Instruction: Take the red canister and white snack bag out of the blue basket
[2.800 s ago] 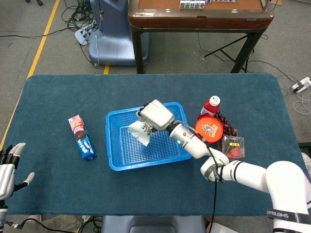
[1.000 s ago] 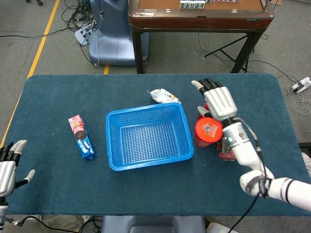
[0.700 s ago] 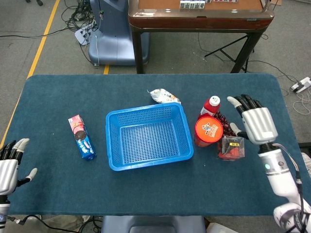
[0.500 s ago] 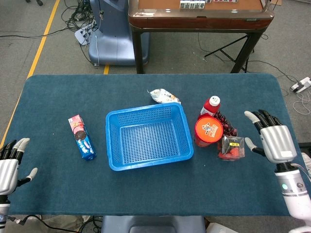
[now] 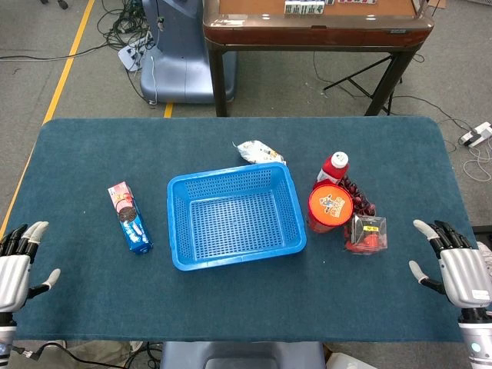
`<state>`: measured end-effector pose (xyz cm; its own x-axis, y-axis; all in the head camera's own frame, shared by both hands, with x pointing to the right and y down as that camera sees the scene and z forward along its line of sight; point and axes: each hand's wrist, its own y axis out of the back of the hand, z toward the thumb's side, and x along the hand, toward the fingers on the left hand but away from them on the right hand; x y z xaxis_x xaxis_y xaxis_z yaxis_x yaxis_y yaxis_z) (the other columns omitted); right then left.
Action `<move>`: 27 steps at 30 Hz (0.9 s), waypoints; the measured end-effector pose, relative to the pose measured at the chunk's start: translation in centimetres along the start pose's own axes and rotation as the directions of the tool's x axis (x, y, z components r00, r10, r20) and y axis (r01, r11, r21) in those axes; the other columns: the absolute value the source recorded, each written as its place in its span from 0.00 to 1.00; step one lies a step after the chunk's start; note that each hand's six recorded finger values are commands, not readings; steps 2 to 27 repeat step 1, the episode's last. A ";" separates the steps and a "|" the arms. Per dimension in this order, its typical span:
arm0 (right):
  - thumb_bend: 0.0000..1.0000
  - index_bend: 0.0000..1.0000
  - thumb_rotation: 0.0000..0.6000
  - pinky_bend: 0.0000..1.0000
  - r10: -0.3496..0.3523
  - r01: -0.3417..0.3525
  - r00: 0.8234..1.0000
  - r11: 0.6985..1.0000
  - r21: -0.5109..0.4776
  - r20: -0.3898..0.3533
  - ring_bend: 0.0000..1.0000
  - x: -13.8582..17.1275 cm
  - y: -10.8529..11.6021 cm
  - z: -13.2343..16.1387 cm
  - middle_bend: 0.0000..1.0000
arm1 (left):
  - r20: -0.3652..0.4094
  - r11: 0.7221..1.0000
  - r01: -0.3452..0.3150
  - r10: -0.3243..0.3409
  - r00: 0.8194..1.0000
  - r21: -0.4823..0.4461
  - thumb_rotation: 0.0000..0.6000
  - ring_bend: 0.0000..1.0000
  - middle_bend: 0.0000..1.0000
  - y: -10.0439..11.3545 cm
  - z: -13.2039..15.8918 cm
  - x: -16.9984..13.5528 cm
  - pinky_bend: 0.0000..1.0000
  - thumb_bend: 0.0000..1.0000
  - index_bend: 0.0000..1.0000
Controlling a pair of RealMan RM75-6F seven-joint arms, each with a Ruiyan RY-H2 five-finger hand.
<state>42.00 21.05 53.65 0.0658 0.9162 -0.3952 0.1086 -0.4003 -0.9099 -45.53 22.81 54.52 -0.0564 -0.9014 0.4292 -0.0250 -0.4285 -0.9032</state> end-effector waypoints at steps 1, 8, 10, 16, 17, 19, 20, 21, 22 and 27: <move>0.27 0.18 1.00 0.28 0.007 -0.007 1.000 1.000 -0.007 0.003 0.15 0.1 -0.1 -0.1 0.25 | 0.001 1.000 0.000 0.000 1.000 -0.001 1.00 0.06 0.11 0.0 0.0 0.0 0.07 0.27 0.09; 0.27 0.18 1.00 0.28 0.007 -0.007 1.000 1.000 -0.007 0.003 0.15 0.1 -0.1 -0.1 0.25 | 0.001 1.000 0.000 0.000 1.000 -0.001 1.00 0.06 0.11 0.0 0.0 0.0 0.07 0.27 0.09; 0.27 0.18 1.00 0.28 0.007 -0.007 1.000 1.000 -0.007 0.003 0.15 0.1 -0.1 -0.1 0.25 | 0.001 1.000 0.000 0.000 1.000 -0.001 1.00 0.06 0.11 0.0 0.0 0.0 0.07 0.27 0.09; 0.27 0.18 1.00 0.28 0.007 -0.007 1.000 1.000 -0.007 0.003 0.15 0.1 -0.1 -0.1 0.25 | 0.001 1.000 0.000 0.000 1.000 -0.001 1.00 0.06 0.11 0.0 0.0 0.0 0.07 0.27 0.09; 0.27 0.18 1.00 0.28 0.007 -0.007 1.000 1.000 -0.007 0.003 0.15 0.1 -0.1 -0.1 0.25 | 0.001 1.000 0.000 0.000 1.000 -0.001 1.00 0.06 0.11 0.0 0.0 0.0 0.07 0.27 0.09; 0.27 0.18 1.00 0.28 0.007 -0.007 1.000 1.000 -0.007 0.003 0.15 0.1 -0.1 -0.1 0.25 | 0.001 1.000 0.000 0.000 1.000 -0.001 1.00 0.06 0.11 0.0 0.0 0.0 0.07 0.27 0.09; 0.27 0.18 1.00 0.28 0.007 -0.007 1.000 1.000 -0.007 0.003 0.15 0.1 -0.1 -0.1 0.25 | 0.001 1.000 0.000 0.000 1.000 -0.001 1.00 0.06 0.11 0.0 0.0 0.0 0.07 0.27 0.09; 0.27 0.18 1.00 0.28 0.007 -0.007 1.000 1.000 -0.007 0.003 0.15 0.1 -0.1 -0.1 0.25 | 0.001 1.000 0.000 0.000 1.000 -0.001 1.00 0.06 0.11 0.0 0.0 0.0 0.07 0.27 0.09; 0.27 0.18 1.00 0.28 0.007 -0.007 1.000 1.000 -0.007 0.003 0.15 0.1 -0.1 -0.1 0.25 | 0.001 1.000 0.000 0.000 1.000 -0.001 1.00 0.06 0.11 0.0 0.0 0.0 0.07 0.27 0.09; 0.27 0.18 1.00 0.28 0.007 -0.007 1.000 1.000 -0.007 0.003 0.15 0.1 -0.1 -0.1 0.25 | 0.001 1.000 0.000 0.000 1.000 -0.001 1.00 0.06 0.11 0.0 0.0 0.0 0.07 0.27 0.09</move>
